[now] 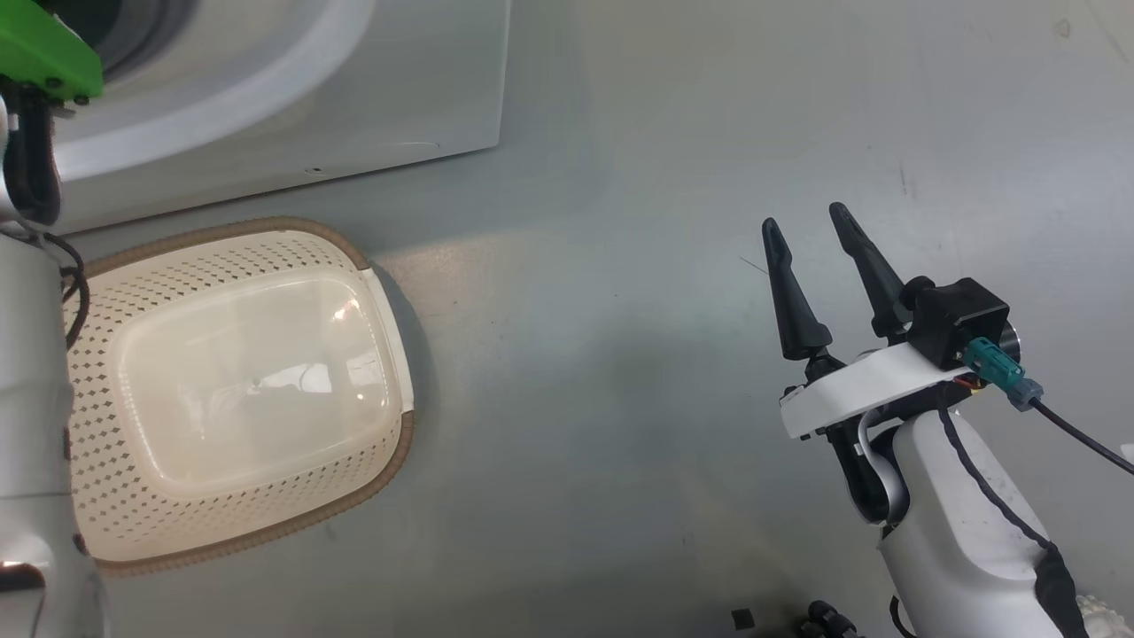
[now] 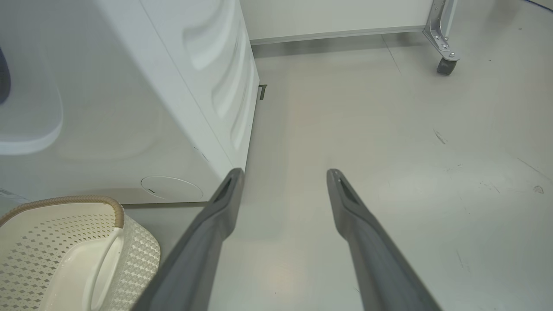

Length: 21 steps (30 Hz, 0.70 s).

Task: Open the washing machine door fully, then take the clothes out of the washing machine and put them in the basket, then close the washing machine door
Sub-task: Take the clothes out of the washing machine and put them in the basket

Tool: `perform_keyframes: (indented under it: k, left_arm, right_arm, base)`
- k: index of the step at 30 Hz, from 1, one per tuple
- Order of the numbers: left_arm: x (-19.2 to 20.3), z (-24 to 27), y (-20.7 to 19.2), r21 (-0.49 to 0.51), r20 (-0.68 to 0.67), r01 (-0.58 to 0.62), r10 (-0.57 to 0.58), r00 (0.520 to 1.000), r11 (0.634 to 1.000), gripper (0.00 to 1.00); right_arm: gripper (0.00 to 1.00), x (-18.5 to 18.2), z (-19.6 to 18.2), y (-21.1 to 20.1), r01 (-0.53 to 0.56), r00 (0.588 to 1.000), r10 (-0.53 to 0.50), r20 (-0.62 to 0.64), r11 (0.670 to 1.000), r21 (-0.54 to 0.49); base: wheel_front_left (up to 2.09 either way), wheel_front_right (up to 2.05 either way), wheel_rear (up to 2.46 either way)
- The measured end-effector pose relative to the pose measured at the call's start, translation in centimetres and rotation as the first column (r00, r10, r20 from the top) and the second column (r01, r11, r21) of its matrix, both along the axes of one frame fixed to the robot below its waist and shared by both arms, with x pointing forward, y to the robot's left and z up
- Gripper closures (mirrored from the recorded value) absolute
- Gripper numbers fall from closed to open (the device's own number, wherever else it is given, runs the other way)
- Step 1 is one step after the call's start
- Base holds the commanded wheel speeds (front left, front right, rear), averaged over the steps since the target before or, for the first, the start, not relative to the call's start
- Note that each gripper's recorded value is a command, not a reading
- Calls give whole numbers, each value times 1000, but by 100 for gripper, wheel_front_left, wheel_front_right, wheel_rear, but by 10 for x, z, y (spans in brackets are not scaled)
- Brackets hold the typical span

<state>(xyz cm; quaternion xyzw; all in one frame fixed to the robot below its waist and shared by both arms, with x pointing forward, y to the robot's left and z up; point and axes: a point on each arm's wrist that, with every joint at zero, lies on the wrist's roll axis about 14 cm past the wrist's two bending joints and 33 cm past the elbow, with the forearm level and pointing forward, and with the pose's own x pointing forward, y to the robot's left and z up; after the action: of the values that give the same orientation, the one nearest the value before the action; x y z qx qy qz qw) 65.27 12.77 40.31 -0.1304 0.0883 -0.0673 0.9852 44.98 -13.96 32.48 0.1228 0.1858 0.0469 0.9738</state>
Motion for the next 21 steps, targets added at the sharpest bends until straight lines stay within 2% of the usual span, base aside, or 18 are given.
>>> perform_keyframes:
  k: [12, 21]
  left_arm:
    - [29, -17, -4, -58, -71, -14, 10, 997, 998, 0]
    - [35, -47, -7, -18, -172, 14, -17, 985, 1000, 0]
  right_arm:
    - [0, -4, -11, -6, 17, 999, -17, -33, 1000, 3]
    - [0, -8, -18, -15, 43, 997, -44, -58, 999, -9]
  base:
    - [0, 0, 0]
    - [0, 0, 0]
